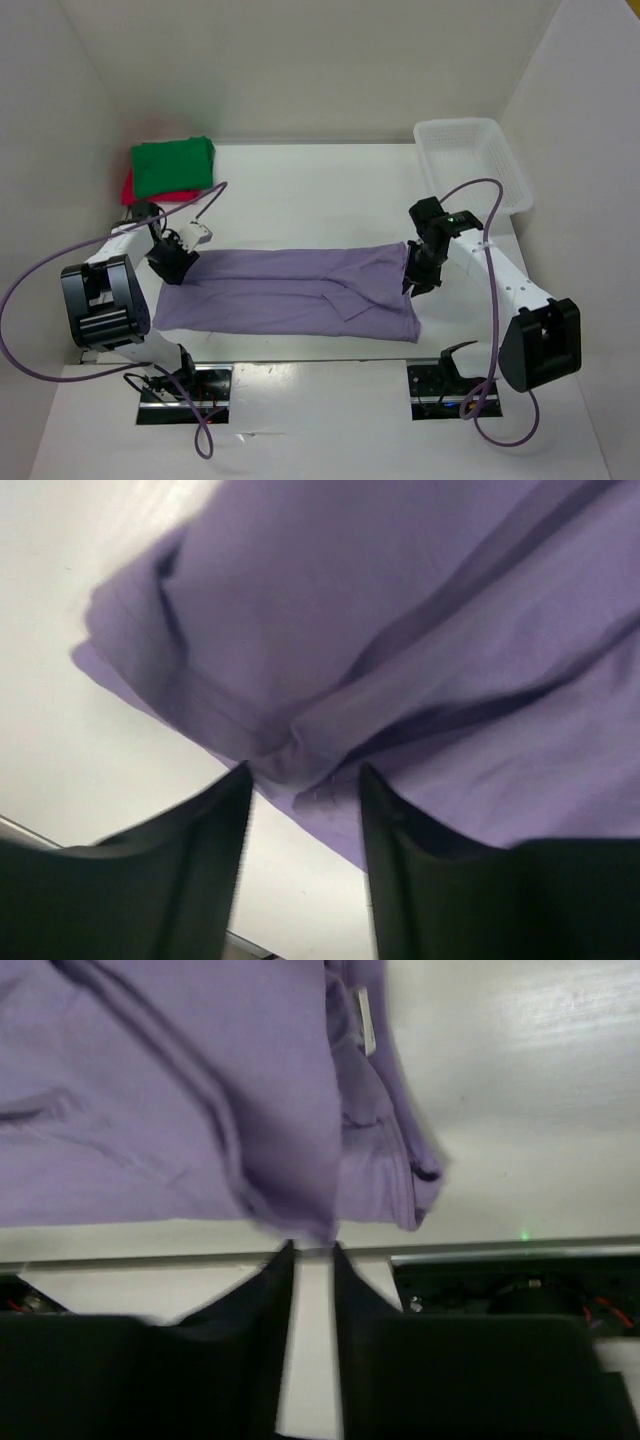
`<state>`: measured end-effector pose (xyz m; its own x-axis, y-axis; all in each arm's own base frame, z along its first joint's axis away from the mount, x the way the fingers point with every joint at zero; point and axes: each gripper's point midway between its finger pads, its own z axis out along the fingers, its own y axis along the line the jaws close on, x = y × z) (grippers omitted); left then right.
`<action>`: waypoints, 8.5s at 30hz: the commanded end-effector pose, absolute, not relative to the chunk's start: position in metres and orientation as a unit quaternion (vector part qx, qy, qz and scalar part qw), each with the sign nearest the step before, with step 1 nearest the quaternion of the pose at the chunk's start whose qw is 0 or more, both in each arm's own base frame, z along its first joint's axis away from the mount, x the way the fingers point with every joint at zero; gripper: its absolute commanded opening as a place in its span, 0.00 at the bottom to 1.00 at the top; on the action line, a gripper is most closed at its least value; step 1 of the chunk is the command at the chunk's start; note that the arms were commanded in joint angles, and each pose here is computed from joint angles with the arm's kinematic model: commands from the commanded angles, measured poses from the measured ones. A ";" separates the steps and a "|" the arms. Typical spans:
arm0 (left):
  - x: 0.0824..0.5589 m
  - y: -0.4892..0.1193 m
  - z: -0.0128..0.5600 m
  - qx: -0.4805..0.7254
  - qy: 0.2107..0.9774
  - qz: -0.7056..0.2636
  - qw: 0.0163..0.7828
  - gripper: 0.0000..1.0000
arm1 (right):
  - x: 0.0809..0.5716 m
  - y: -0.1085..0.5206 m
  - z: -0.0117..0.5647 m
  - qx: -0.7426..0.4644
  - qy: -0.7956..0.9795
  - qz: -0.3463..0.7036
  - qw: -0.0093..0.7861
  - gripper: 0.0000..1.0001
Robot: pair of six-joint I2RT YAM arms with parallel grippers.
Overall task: Fold and stack the t-shirts
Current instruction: Fold the other side of the tshirt into a rectangle
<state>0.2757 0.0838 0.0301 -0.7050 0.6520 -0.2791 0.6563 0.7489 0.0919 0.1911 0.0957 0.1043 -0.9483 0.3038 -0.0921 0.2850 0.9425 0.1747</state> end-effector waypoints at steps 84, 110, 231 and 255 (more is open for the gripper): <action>0.387 -0.122 0.187 0.454 0.817 -0.129 0.332 0.64 | 0.234 0.091 0.101 0.247 0.955 0.060 0.152 0.55; 0.305 -0.403 0.039 0.619 0.697 -0.317 0.174 0.60 | 0.225 0.043 0.171 0.341 0.904 0.027 0.259 0.54; 0.368 -0.305 0.055 0.409 0.868 -0.153 0.237 0.48 | 0.298 0.090 0.076 0.251 0.946 0.035 0.204 0.50; 0.372 -0.028 0.107 0.244 0.940 -0.021 0.237 0.68 | 0.215 0.106 0.087 0.418 0.892 0.069 0.155 0.85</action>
